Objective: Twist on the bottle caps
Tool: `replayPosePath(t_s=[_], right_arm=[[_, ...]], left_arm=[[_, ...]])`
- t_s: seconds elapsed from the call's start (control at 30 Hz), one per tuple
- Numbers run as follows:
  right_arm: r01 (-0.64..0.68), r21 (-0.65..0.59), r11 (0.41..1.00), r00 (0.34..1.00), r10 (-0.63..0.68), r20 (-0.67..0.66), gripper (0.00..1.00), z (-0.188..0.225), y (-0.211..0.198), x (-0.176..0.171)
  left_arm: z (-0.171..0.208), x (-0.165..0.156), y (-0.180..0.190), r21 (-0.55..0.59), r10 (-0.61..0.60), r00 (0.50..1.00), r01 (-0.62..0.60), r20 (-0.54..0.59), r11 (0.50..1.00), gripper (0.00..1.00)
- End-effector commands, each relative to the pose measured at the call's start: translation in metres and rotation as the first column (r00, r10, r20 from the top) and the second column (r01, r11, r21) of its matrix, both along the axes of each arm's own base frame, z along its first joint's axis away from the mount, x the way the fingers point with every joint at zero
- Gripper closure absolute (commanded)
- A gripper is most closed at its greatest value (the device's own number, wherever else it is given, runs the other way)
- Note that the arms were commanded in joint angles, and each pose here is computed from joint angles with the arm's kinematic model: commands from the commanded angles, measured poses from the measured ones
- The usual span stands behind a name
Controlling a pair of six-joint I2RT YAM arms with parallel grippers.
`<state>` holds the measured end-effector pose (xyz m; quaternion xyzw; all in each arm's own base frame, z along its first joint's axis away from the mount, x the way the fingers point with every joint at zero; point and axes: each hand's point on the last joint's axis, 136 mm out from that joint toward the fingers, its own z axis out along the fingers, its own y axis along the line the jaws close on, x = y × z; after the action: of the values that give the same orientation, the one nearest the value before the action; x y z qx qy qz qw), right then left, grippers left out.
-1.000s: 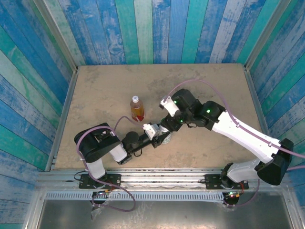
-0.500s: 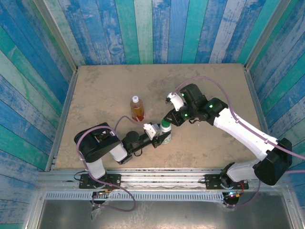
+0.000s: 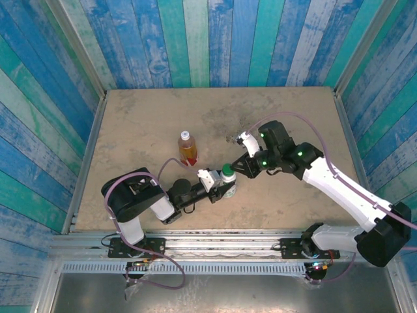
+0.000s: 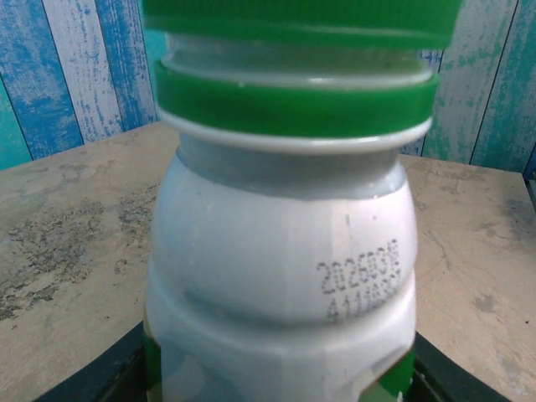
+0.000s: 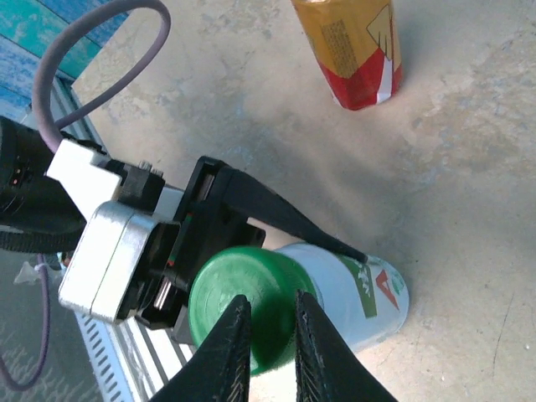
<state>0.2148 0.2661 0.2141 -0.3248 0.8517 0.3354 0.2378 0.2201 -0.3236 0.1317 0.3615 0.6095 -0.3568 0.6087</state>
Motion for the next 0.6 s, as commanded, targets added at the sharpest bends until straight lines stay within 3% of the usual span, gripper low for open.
replayPosePath(t_s=[0.0, 0.17, 0.37, 0.57], right_arm=[[-0.093, 0.000, 0.996, 0.989, 0.093, -0.118, 0.80, -0.014, -0.002, -0.036], [-0.107, -0.006, 0.994, 0.994, 0.107, -0.033, 0.75, 0.000, -0.004, -0.032], [-0.134, -0.079, 0.988, 0.970, 0.147, 0.196, 0.34, 0.022, -0.016, -0.019], [-0.258, -0.189, 0.947, 0.839, 0.317, 0.442, 0.21, 0.034, -0.029, -0.024]], left_arm=[[-0.015, 0.010, -0.003, 0.036, 0.024, 0.999, -0.023, -0.039, 0.999, 0.45], [-0.015, 0.008, -0.005, 0.038, 0.014, 0.999, -0.012, -0.038, 0.999, 0.47], [-0.005, -0.003, -0.005, 0.032, -0.038, 0.999, 0.038, -0.019, 0.999, 0.47], [0.007, -0.016, -0.007, 0.060, -0.115, 0.993, 0.114, 0.016, 0.992, 0.47]])
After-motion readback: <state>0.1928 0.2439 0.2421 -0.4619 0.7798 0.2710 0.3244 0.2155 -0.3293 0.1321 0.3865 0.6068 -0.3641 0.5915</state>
